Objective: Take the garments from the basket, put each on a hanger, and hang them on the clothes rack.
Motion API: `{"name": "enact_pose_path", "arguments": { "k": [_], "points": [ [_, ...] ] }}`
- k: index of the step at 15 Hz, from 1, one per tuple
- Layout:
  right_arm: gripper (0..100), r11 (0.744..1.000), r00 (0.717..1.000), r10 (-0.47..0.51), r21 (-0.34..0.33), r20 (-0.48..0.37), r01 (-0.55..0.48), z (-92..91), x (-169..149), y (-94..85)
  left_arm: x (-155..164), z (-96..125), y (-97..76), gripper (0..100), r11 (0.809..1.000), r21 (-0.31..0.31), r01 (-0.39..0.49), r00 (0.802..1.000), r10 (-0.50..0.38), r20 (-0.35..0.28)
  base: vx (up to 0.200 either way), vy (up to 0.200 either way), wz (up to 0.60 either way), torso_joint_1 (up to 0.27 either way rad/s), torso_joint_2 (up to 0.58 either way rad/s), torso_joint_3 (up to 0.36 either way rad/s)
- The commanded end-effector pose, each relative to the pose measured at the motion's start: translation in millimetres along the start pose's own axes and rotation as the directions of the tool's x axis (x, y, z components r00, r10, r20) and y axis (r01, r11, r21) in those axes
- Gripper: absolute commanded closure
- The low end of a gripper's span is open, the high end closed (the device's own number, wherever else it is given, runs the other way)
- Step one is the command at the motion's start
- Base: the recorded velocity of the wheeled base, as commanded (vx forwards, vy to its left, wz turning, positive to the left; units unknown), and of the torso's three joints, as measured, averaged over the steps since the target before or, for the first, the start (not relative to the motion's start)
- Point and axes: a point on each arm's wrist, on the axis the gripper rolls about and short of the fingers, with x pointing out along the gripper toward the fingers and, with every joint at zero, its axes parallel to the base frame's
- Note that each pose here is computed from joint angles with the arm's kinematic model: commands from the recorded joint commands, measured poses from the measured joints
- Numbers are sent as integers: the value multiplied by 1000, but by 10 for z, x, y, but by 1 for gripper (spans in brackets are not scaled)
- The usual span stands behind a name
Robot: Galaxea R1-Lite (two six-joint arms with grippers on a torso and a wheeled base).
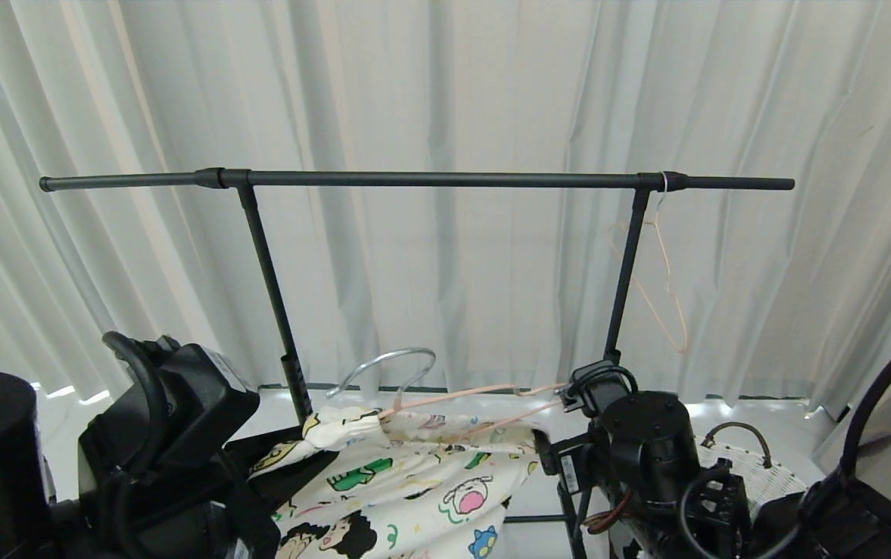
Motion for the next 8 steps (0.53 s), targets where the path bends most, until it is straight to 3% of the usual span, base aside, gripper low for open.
{"name": "enact_pose_path", "arguments": {
  "k": [1, 3, 8],
  "points": [
    [0, 999, 999, -41, 7, 4, 41, 24, 73, -120, -19, -35, 18, 100, 1000, -5, -14, 1000, 14, -7, 0, 0, 0, 0, 0, 0],
    [0, 997, 996, -80, 6, 26, 80, 71, 143, -233, -106, -144, -2, 100, 1000, 0, -9, 1000, 9, -14, 0, 0, 0, 0, 0, 0],
    [0, 997, 995, -83, 4, 62, 83, 173, 106, -282, -96, -345, -15, 100, 999, 6, -33, 995, 33, -97, 0, 0, 0, 0, 0, 0]
  ]
}}
